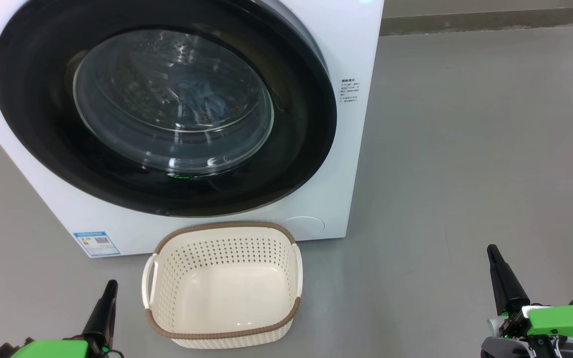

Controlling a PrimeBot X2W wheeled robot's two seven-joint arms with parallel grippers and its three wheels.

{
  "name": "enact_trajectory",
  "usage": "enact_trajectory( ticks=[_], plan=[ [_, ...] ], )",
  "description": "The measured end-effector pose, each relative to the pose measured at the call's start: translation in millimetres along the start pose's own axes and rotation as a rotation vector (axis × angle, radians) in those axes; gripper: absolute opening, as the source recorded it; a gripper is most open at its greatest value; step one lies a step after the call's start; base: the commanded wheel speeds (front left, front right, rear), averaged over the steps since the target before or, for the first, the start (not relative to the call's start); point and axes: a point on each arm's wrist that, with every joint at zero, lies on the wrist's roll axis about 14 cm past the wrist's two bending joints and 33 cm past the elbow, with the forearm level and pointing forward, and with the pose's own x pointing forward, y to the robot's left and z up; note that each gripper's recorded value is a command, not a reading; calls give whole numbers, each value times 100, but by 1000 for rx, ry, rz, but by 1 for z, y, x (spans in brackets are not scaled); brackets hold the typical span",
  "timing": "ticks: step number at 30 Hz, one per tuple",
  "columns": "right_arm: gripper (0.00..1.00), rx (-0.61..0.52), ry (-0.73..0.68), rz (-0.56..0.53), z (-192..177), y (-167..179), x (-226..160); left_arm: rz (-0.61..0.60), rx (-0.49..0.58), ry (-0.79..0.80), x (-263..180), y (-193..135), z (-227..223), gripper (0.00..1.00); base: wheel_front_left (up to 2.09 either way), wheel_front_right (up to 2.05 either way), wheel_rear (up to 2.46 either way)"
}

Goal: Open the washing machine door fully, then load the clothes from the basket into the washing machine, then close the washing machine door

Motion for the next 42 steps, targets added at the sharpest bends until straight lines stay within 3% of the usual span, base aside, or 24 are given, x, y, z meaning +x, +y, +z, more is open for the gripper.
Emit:
enact_trajectory(
  ticks=[42],
  plan=[
    [0, 0, 0, 0, 0, 0, 0, 0, -1, -1, 0, 0, 0, 0, 0, 0, 0]
  ],
)
